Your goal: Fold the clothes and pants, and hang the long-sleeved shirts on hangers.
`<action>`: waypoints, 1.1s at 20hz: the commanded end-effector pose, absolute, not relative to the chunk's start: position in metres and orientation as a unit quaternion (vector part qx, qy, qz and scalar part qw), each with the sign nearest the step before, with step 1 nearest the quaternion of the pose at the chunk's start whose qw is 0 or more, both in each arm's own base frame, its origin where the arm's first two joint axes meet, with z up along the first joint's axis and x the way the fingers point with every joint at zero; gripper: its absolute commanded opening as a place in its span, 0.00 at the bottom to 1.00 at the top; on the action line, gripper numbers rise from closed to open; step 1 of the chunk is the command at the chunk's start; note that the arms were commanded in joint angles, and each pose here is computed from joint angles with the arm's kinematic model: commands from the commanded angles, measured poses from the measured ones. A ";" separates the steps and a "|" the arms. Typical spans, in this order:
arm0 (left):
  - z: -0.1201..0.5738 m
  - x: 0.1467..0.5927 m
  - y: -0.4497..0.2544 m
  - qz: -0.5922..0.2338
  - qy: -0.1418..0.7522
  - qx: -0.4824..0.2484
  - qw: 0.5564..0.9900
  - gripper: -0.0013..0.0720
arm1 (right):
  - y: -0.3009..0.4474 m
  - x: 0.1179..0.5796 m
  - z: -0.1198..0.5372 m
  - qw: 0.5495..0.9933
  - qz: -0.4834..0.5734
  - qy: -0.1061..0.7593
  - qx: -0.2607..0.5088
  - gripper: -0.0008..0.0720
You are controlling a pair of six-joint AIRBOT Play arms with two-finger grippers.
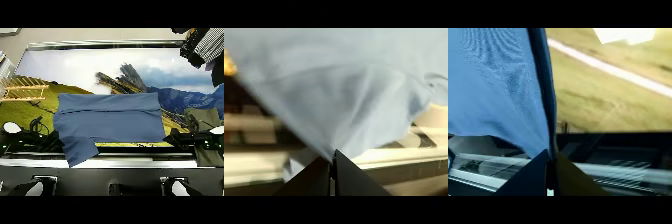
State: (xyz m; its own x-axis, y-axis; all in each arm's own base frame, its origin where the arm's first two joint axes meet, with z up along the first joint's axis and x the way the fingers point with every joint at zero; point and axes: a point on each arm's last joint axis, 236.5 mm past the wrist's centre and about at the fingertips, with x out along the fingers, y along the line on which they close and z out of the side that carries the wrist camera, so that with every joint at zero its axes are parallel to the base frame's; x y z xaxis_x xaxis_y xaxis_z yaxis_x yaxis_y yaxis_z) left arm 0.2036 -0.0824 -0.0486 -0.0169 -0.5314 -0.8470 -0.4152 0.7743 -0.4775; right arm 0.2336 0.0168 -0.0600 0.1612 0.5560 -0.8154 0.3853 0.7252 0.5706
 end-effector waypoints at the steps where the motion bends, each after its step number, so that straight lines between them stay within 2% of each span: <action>1: -0.018 0.174 -0.072 -0.006 0.724 -0.318 0.612 0.04 | 0.007 0.202 -0.035 0.671 0.001 0.658 0.341 0.05; 4: 0.001 0.158 -0.077 -0.007 0.728 -0.323 0.605 0.04 | 0.008 0.191 -0.017 0.693 -0.003 0.645 0.322 0.05; 6: 0.009 0.175 -0.078 -0.019 0.713 -0.325 0.621 0.03 | 0.009 0.201 -0.014 0.706 0.003 0.629 0.325 0.05; 9: 0.011 0.229 -0.068 -0.037 0.689 -0.311 0.654 0.04 | 0.003 0.238 -0.010 0.732 0.018 0.590 0.339 0.04; 11: 0.007 0.265 -0.065 -0.061 0.688 -0.304 0.656 0.03 | 0.002 0.274 -0.002 0.750 0.042 0.564 0.344 0.04; 14: -0.003 0.313 -0.056 -0.076 0.696 -0.293 0.651 0.04 | 0.028 0.327 -0.006 0.765 0.086 0.573 0.283 0.04; 17: -0.007 0.365 -0.045 -0.076 0.687 -0.292 0.661 0.04 | 0.026 0.382 -0.012 0.780 0.053 0.571 0.251 0.04; 22: -0.019 0.432 -0.039 -0.086 0.676 -0.281 0.675 0.04 | 0.022 0.428 -0.028 0.772 0.051 0.574 0.266 0.05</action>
State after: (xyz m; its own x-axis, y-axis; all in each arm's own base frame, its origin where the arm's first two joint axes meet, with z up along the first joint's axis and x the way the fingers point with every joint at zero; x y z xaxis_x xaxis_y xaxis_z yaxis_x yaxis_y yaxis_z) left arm 0.3954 -0.0423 -0.0089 0.0566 -0.4981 -0.8653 -0.2856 0.8224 -0.4921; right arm 0.3998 0.0229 -0.0163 0.3284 0.3936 -0.8587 0.2154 0.8539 0.4738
